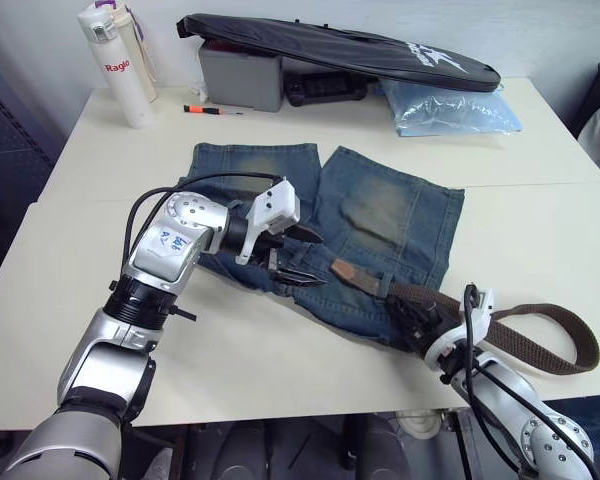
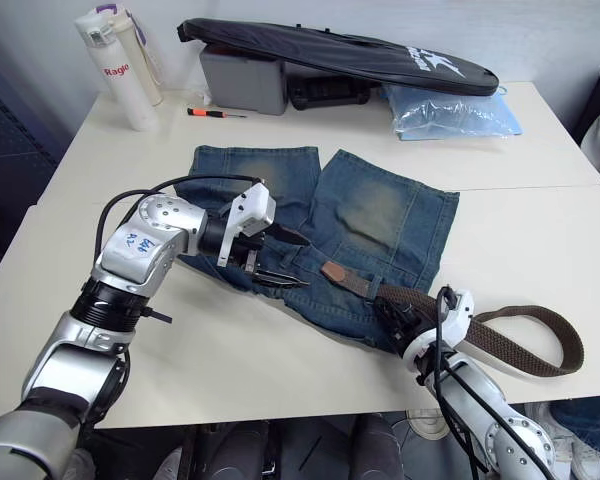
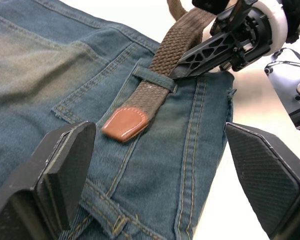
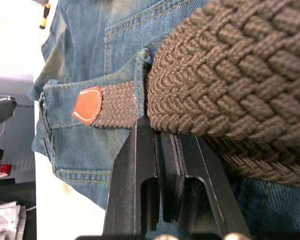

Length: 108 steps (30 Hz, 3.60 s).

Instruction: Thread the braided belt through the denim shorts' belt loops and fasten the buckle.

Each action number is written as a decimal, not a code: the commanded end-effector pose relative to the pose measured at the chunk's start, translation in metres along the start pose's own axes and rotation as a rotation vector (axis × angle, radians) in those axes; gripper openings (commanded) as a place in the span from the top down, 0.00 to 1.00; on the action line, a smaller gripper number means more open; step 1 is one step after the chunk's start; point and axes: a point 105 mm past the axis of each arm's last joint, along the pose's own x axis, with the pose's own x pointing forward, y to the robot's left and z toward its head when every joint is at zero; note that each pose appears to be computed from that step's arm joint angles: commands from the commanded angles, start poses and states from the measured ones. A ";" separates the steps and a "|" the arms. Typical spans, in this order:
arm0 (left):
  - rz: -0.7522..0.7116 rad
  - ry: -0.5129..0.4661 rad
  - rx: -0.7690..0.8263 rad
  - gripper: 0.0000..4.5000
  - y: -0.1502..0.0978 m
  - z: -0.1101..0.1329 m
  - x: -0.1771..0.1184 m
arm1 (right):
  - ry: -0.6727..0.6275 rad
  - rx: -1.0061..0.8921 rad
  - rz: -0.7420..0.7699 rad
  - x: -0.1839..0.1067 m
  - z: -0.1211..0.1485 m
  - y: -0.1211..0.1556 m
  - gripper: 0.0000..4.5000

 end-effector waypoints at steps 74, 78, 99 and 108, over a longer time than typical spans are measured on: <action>-0.094 -0.005 0.082 0.00 -0.004 0.011 -0.009 | 0.444 -1.871 0.246 -0.047 0.083 0.051 0.02; -0.087 -0.005 0.077 0.00 -0.006 0.011 -0.011 | 0.384 -1.913 0.174 -0.027 0.085 0.049 0.02; 0.065 -0.080 0.093 0.00 0.008 0.024 -0.006 | 0.388 -1.569 0.109 -0.005 0.061 0.042 0.02; 0.030 -0.103 0.305 0.00 0.035 0.055 0.046 | 0.456 -1.537 0.052 -0.040 0.062 0.035 0.02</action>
